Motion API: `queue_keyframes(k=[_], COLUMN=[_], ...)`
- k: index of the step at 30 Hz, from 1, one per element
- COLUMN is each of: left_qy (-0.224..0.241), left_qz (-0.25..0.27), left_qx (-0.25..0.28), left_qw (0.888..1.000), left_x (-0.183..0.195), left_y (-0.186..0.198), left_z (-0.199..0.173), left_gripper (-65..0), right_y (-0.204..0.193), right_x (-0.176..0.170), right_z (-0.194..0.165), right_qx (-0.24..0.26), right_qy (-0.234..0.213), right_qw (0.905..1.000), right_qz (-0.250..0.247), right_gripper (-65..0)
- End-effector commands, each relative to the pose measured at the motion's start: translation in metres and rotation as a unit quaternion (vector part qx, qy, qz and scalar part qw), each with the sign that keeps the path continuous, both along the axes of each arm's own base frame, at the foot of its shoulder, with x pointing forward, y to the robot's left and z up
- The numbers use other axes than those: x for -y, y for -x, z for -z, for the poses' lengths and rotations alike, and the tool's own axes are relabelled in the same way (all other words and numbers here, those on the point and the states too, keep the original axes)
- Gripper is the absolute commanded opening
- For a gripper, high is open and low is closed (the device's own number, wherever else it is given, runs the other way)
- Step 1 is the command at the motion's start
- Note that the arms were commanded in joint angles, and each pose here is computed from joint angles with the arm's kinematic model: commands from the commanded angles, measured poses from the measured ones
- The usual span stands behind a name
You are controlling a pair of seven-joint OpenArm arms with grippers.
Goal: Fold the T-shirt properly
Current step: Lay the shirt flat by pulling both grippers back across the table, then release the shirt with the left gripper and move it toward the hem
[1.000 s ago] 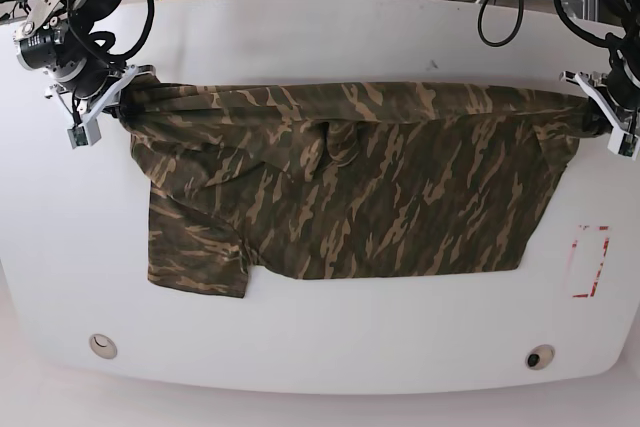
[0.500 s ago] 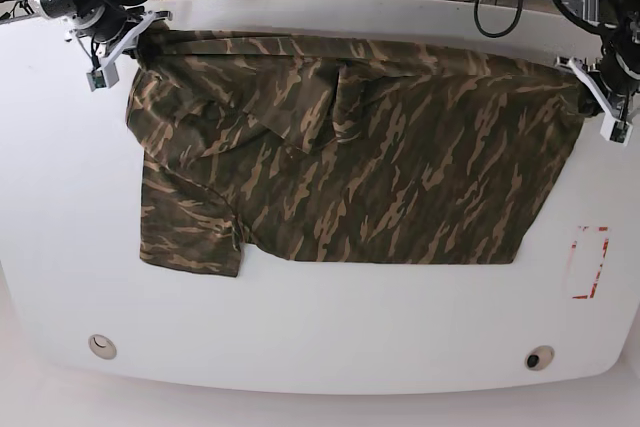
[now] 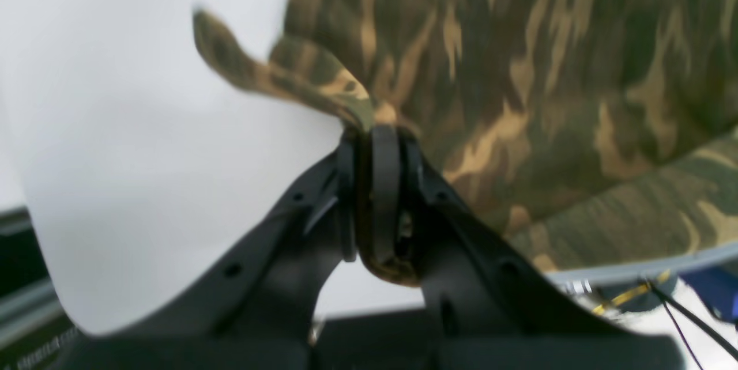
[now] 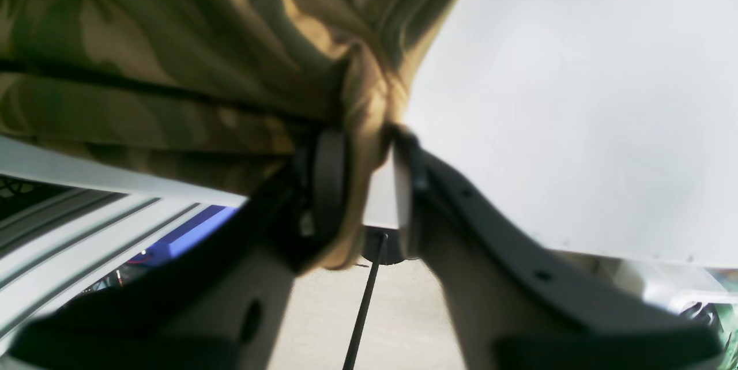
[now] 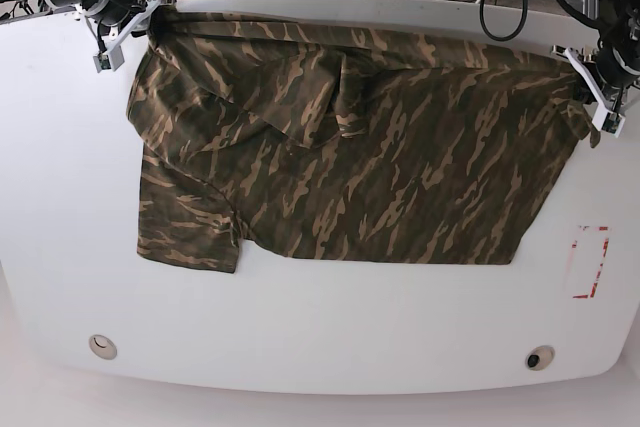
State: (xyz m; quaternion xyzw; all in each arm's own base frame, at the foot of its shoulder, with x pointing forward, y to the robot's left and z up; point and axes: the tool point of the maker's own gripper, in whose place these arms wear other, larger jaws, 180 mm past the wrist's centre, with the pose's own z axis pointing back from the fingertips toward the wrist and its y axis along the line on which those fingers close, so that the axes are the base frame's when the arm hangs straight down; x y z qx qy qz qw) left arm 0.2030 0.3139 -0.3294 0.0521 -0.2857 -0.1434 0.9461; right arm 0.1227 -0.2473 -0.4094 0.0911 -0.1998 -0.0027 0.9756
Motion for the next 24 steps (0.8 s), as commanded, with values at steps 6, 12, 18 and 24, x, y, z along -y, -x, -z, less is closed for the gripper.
queue_keyframes(k=[6, 12, 18, 24], left_qy=[-0.016, -0.017, -0.017, -0.018], left_qz=[-0.002, 0.0, -0.001, -0.001], left_qx=[-0.014, -0.017, -0.023, -0.023], left_qw=[1.0, 1.0, 1.0, 1.0], left_x=[-0.009, -0.008, -0.009, -0.01], left_y=[0.014, 0.015, 0.02, 0.02], left_z=[0.0, 0.0, 0.003, 0.003], left_gripper=[-63.9, -58.2, -26.2, -22.9], right_y=[-0.013, -0.04, -0.049, -0.051], right_x=[0.0, 0.0, -0.005, -0.006], right_z=[-0.029, -0.044, -0.022, -0.02], right_qx=[0.073, 0.136, 0.115, 0.134], right_qy=[-0.038, -0.097, -0.151, -0.214], right_qw=[0.9962, 0.9844, 0.979, 0.9619], right_qz=[0.028, 0.054, 0.075, 0.106], right_gripper=[-11.6, -11.3, -11.3, -11.3])
